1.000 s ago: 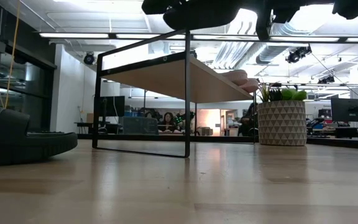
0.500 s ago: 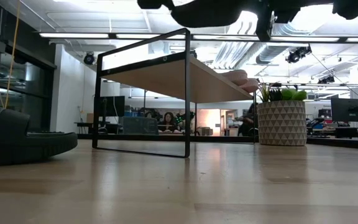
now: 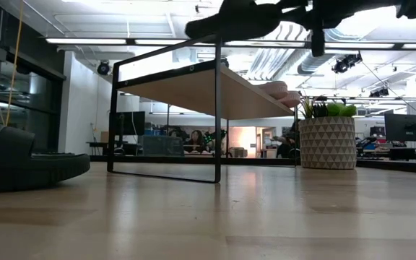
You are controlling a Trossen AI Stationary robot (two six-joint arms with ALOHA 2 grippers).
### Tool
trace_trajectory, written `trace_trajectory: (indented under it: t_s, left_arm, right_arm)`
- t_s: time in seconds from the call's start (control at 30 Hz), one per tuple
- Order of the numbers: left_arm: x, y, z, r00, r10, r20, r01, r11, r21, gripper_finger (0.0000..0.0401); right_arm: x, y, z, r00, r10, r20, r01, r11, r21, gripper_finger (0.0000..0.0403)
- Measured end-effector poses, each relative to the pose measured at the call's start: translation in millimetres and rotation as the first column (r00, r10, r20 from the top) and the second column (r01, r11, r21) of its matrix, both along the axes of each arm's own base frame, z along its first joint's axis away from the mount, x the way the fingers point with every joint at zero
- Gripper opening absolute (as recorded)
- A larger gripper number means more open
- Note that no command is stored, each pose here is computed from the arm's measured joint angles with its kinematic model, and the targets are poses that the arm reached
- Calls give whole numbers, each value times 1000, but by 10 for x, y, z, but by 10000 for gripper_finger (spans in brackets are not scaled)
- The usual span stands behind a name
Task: Pick and place slides into the shelf
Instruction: Put the right black slide on the shelf
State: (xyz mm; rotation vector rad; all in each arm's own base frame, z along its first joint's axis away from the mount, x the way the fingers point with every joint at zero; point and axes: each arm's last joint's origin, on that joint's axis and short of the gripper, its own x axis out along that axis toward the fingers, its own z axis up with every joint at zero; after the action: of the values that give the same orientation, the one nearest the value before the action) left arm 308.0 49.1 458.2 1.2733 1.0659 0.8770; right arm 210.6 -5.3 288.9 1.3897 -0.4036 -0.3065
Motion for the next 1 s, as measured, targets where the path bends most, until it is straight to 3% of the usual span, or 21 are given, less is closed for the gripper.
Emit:
trace_trajectory:
  t_s: [0.2, 0.43, 0.67, 1.0]
  left_arm:
    - [-314, -142, 211, 988, -39, 149, 44, 998, -35, 200]
    - [-545, -289, 239, 980, -66, 190, 83, 993, -84, 186]
    - [-606, -394, 153, 983, -88, 158, 109, 986, -127, 183]
    - [-651, -403, 33, 980, -131, 147, 166, 953, -253, 184]
  right_arm:
    - [-44, 59, -59, 994, 72, -80, -71, 997, 26, 32]
    - [-28, 263, -207, 983, 87, -165, -69, 991, 112, 32]
    - [48, 491, -352, 981, 58, -183, -25, 985, 173, 32]
    - [312, 650, -556, 987, 71, -146, -43, 982, 185, 32]
